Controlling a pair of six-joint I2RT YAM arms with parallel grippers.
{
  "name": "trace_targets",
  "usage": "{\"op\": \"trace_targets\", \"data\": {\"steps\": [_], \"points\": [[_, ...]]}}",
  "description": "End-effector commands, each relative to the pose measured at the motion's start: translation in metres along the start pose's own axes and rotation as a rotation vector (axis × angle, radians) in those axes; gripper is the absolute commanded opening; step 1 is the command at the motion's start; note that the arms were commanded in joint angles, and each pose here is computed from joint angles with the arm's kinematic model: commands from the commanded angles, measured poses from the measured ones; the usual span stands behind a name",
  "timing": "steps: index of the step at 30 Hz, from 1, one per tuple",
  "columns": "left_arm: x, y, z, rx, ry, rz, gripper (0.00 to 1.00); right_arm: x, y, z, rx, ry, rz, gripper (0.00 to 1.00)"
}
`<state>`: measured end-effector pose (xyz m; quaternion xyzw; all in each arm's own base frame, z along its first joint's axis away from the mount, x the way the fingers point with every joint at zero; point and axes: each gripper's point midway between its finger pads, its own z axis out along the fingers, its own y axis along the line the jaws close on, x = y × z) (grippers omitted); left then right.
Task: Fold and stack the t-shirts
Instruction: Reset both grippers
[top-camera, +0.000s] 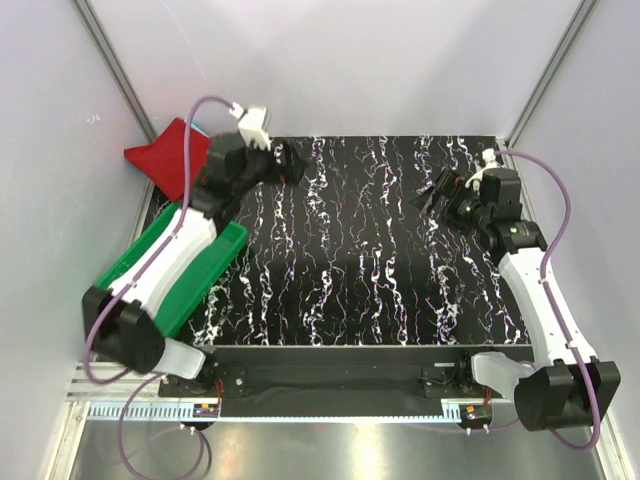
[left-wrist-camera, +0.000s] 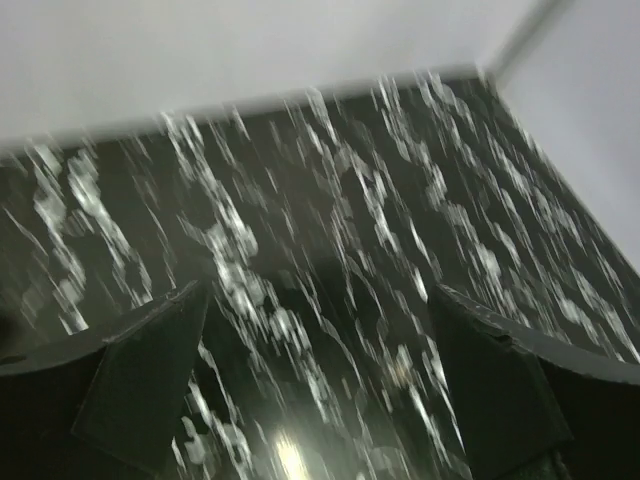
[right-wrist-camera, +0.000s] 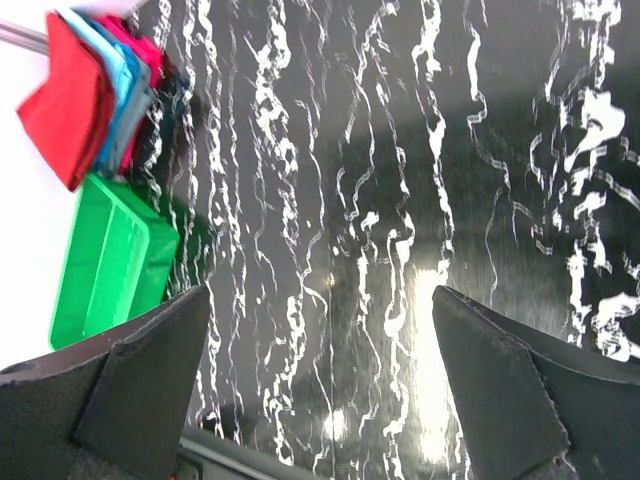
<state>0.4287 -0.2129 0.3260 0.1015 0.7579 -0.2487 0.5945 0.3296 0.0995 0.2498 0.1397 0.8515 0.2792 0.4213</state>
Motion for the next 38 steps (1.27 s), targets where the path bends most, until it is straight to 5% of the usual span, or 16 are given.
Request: {"op": "trace_targets", "data": {"steps": [1,14,38], "points": [[0.045,-0.055,-0.056,0.202,0.157,-0.078,0.99,0.015,0.0,-0.006,-0.014,0.033,0.023,1.0],[0.053,-0.095,-0.097,0.385,0.143,-0.075,0.99,0.008,0.016,-0.037,-0.082,-0.076,-0.003,1.0],[0.038,-0.096,-0.111,0.396,0.069,-0.031,0.99,0.004,0.016,-0.05,-0.081,-0.131,-0.014,1.0]]}}
